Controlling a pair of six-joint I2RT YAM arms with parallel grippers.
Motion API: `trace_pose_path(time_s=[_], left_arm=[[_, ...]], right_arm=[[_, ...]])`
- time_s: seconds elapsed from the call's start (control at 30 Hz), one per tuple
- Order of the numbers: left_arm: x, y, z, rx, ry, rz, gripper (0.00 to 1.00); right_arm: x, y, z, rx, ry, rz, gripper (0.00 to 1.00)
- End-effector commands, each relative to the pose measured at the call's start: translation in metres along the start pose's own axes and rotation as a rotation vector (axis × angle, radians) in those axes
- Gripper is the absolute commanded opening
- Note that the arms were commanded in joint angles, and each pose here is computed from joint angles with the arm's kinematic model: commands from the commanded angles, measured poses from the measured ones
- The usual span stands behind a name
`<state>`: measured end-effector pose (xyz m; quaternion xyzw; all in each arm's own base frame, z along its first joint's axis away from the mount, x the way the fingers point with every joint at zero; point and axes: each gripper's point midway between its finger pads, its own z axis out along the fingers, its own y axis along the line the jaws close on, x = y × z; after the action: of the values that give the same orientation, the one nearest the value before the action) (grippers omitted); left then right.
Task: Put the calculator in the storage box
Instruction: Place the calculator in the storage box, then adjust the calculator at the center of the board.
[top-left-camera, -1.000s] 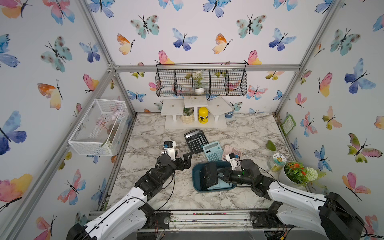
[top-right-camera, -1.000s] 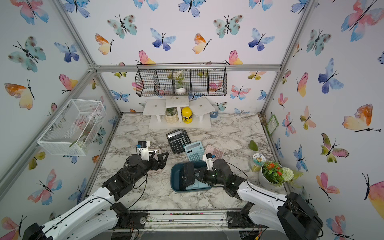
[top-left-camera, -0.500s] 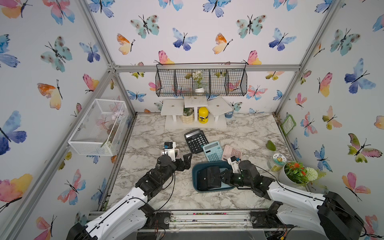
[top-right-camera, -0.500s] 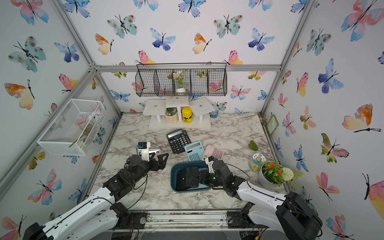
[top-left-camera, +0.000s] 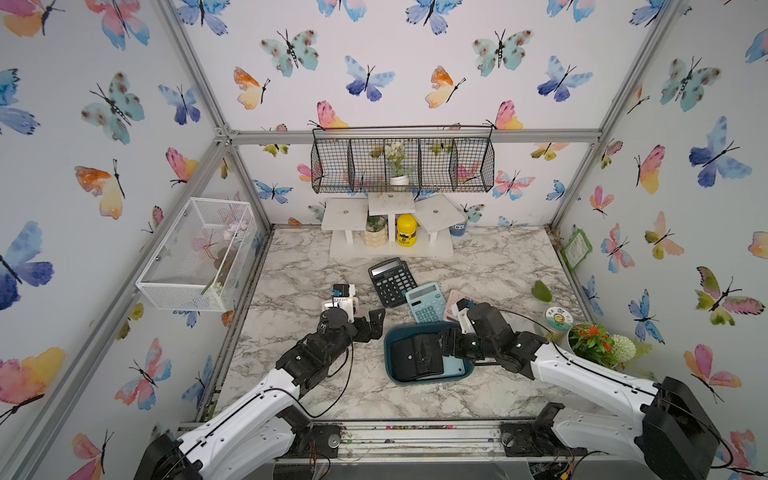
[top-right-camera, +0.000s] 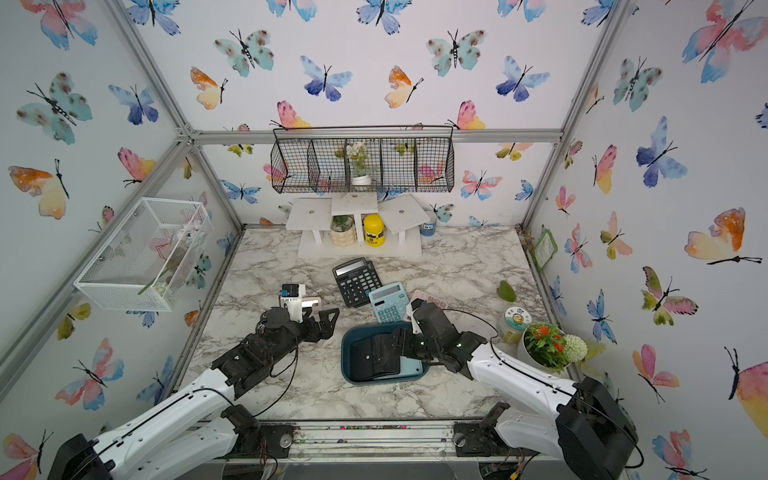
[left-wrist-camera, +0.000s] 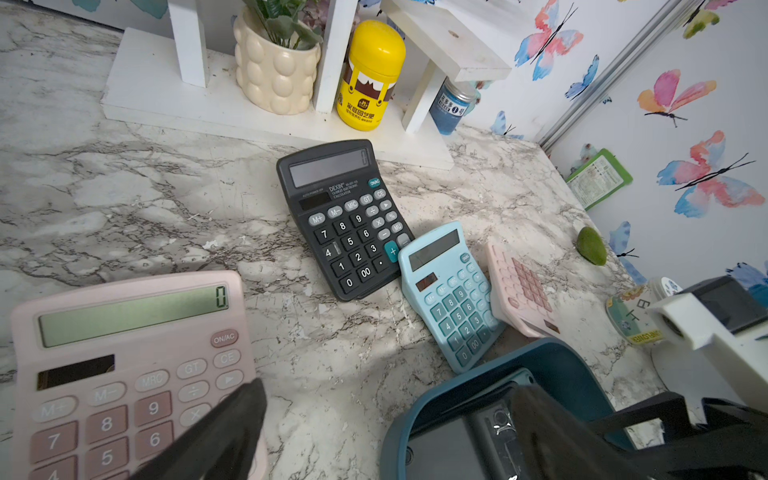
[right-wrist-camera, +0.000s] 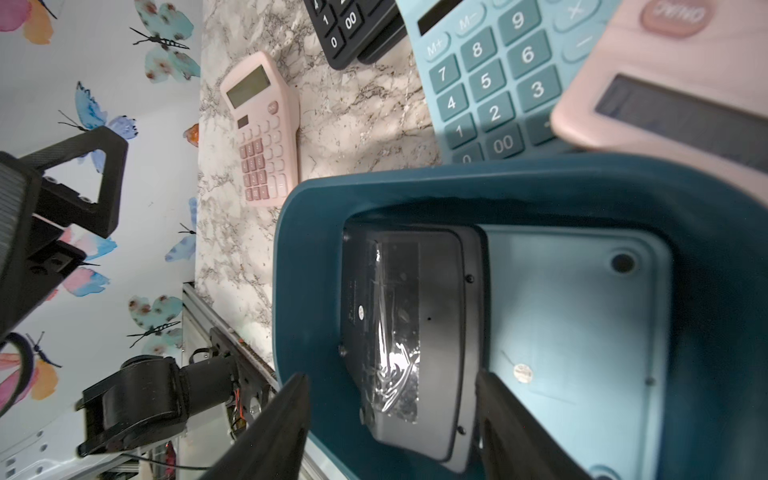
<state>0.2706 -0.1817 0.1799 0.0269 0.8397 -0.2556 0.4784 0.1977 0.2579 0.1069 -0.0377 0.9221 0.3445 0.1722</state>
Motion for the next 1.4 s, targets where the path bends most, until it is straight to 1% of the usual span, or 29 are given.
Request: trace_pose_path(time_s=[0.0, 0.03, 0.1, 0.17, 0.2, 0.23, 0.3, 0.53, 0.63, 0.8, 0.97, 1.17, 1.23, 1.37], left_arm=[[-0.013, 0.000, 0.002, -0.032, -0.014, -0.009, 0.99], [-0.013, 0.001, 0.003, -0.040, -0.010, -0.010, 0.99], [-0.014, 0.005, 0.006, -0.064, 0.001, -0.015, 0.99], [-0.014, 0.011, 0.009, -0.096, 0.012, -0.025, 0.99], [-0.014, 0.014, 0.010, -0.111, 0.018, -0.032, 0.99], [-0.014, 0.020, 0.011, -0.132, 0.024, -0.042, 0.99], [-0.016, 0.034, 0.013, -0.182, 0.033, -0.070, 0.99], [-0.012, 0.111, 0.011, -0.388, 0.074, -0.255, 0.99], [-0.016, 0.130, 0.008, -0.485, 0.071, -0.239, 0.99], [-0.023, 0.146, 0.017, -0.585, 0.112, -0.199, 0.99], [-0.013, 0.157, 0.034, -0.637, 0.209, -0.175, 0.99], [-0.008, 0.165, 0.056, -0.646, 0.283, -0.152, 0.99], [-0.007, 0.169, 0.063, -0.620, 0.312, -0.180, 0.99], [-0.006, 0.185, 0.067, -0.553, 0.337, -0.289, 0.99]], right_arm=[[0.002, -0.017, -0.007, 0.117, 0.009, -0.060, 0.72], [0.000, -0.017, -0.009, 0.121, 0.003, -0.066, 0.74], [-0.003, -0.014, -0.014, 0.115, -0.014, -0.079, 0.80], [-0.005, -0.008, -0.019, 0.093, -0.029, -0.097, 0.90], [-0.007, -0.003, -0.022, 0.078, -0.040, -0.108, 0.96], [-0.009, 0.000, -0.025, 0.067, -0.049, -0.120, 0.99], [-0.013, 0.005, -0.032, 0.058, -0.067, -0.139, 0.99], [-0.022, 0.024, -0.045, 0.018, -0.084, -0.208, 0.99], [-0.024, 0.025, -0.047, 0.021, -0.091, -0.218, 0.99], [-0.022, 0.024, -0.044, 0.013, -0.084, -0.214, 0.99], [-0.020, 0.023, -0.042, 0.009, -0.084, -0.210, 0.99], [-0.018, 0.024, -0.041, -0.001, -0.077, -0.212, 0.99], [-0.017, 0.023, -0.040, -0.002, -0.070, -0.213, 0.99], [-0.016, 0.027, -0.039, -0.013, -0.057, -0.229, 0.99]])
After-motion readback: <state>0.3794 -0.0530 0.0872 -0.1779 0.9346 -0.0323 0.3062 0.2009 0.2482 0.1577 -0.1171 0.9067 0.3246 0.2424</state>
